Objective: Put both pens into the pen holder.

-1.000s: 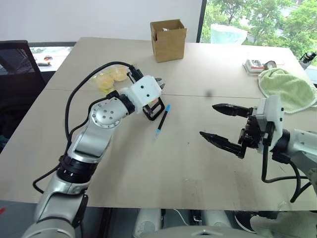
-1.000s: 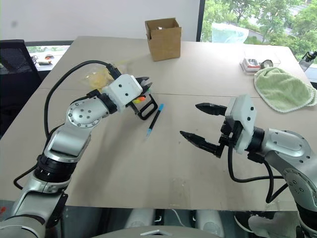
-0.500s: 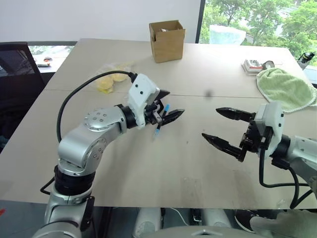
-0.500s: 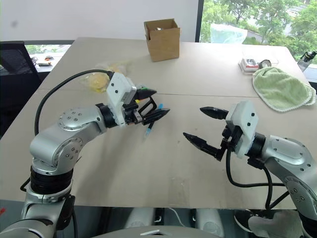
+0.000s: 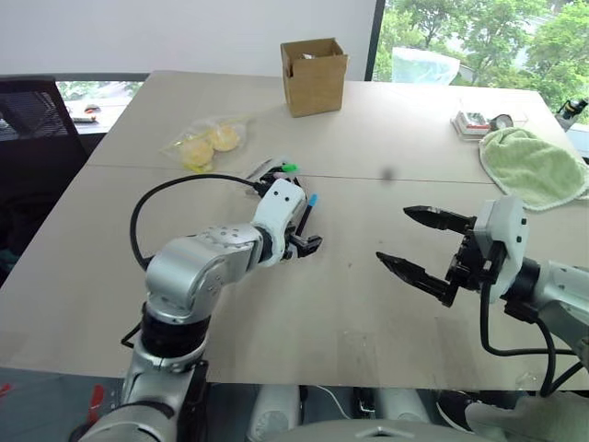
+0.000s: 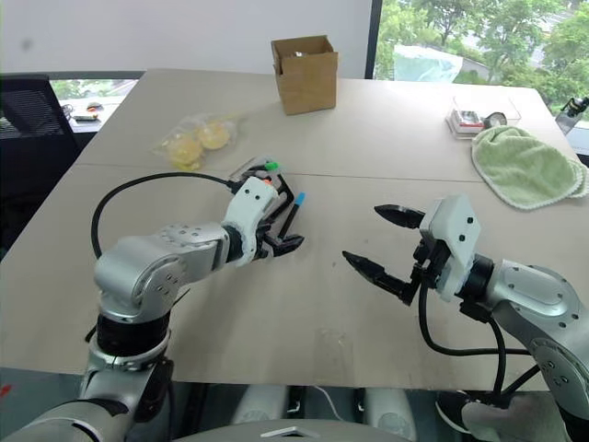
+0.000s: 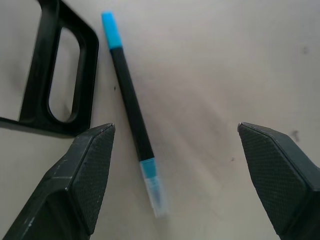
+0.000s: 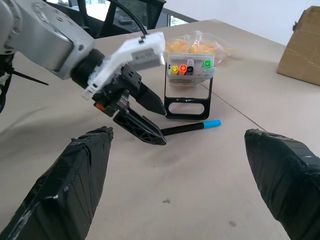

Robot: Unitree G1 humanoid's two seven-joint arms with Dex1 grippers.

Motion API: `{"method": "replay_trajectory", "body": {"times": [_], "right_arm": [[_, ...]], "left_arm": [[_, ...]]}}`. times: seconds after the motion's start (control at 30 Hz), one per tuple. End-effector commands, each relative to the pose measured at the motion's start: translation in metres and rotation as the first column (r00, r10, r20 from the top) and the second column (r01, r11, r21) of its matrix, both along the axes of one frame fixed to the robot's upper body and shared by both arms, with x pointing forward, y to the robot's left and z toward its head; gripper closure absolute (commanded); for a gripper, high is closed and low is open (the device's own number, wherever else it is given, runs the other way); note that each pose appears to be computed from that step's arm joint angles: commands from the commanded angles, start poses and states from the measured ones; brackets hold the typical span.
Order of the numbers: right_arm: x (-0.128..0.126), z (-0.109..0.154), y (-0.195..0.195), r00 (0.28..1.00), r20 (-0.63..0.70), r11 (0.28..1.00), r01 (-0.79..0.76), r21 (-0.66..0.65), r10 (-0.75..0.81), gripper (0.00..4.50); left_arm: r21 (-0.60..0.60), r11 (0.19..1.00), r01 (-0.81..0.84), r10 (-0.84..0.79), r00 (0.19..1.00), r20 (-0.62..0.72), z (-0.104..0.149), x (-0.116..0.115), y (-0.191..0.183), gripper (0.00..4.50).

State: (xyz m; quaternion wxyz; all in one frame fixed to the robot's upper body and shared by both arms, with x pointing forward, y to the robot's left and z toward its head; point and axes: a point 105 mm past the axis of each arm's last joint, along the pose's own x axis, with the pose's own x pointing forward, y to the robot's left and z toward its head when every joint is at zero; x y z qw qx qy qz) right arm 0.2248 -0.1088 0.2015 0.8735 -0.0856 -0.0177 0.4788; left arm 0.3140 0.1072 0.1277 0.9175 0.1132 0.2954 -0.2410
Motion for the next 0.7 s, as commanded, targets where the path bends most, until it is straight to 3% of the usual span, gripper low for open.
{"method": "replay_trajectory", "body": {"times": [0.03,0.1,0.23,0.33,0.47,0.63,0.7], "right_arm": [[-0.004,0.01,0.003,0.998,0.055,1.0,-0.013,-0.004,0.013,0.0],[-0.005,0.011,0.002,0.998,0.059,1.0,-0.008,-0.006,0.008,0.0],[-0.008,0.01,0.0,0.999,0.053,1.0,0.005,-0.006,-0.005,0.0],[-0.016,0.005,0.0,1.0,0.018,1.0,-0.01,-0.01,0.01,0.0],[-0.037,-0.013,-0.006,0.994,-0.075,0.991,-0.089,-0.101,0.082,0.0],[-0.044,-0.031,-0.024,0.988,-0.127,0.964,-0.12,-0.238,0.091,0.0],[-0.044,-0.031,-0.027,0.987,-0.12,0.959,-0.132,-0.25,0.105,0.0]], "left_arm": [[-0.015,0.999,-0.04,0.039,0.997,-0.062,-0.007,0.005,-0.001,0.67],[0.019,0.998,-0.058,0.059,0.995,-0.078,-0.016,0.008,0.001,1.25],[0.048,0.998,-0.049,0.052,0.997,-0.055,-0.018,0.01,0.005,3.19],[0.011,0.998,0.059,-0.059,0.998,-0.02,-0.008,0.003,0.004,4.47],[-0.035,0.958,0.283,-0.282,0.959,0.038,0.011,-0.018,0.012,4.47],[0.062,0.853,0.518,-0.522,0.85,0.074,0.021,-0.042,0.039,4.47],[0.104,0.816,0.569,-0.576,0.815,0.062,0.015,-0.044,0.048,4.47]]}}
